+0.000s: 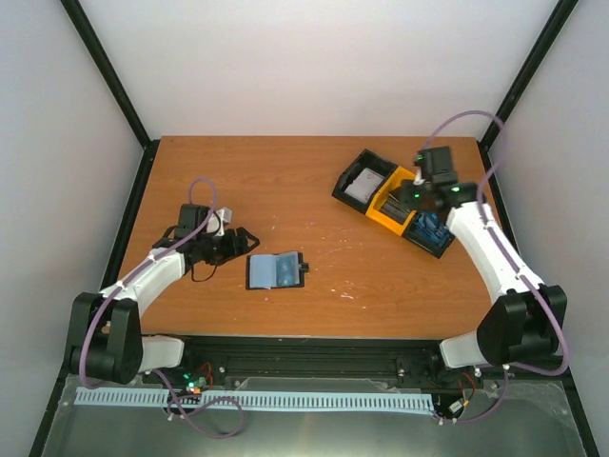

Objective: Put the credit cards into the card holder
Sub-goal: Move the storage box to the center of the board.

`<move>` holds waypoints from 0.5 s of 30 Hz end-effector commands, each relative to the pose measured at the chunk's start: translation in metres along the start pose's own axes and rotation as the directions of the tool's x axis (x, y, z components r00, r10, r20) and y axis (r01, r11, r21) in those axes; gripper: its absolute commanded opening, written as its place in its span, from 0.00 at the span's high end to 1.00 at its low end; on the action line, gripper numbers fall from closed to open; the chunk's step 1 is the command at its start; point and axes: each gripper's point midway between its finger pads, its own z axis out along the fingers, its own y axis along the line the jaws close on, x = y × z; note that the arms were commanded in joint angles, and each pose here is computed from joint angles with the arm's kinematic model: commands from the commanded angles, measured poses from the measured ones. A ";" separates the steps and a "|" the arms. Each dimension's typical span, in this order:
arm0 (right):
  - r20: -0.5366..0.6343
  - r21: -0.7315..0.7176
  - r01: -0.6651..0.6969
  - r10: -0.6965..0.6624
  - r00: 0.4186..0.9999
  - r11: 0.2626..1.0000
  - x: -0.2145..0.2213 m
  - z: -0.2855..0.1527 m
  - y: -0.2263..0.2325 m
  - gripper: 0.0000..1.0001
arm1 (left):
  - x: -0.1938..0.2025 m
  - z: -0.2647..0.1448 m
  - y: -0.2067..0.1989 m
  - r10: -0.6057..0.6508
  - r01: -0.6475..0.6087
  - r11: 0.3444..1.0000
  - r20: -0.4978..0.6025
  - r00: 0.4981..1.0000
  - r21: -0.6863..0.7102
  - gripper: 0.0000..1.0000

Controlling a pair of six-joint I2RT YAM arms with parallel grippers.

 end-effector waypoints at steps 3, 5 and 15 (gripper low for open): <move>-0.157 0.029 -0.088 0.091 0.983 0.996 0.020 0.015 -0.073 0.52 | -0.007 -0.005 0.005 -0.020 0.020 1.000 0.027 0.999 -0.011 0.23; -0.192 0.029 -0.124 0.128 0.973 0.992 0.025 0.029 -0.085 0.52 | -0.008 -0.004 0.007 -0.018 0.019 1.000 0.021 1.000 -0.018 0.23; -0.378 0.093 -0.060 0.091 0.921 0.994 0.044 0.105 -0.132 0.60 | -0.018 0.002 0.013 -0.009 0.009 0.999 0.000 1.000 -0.044 0.23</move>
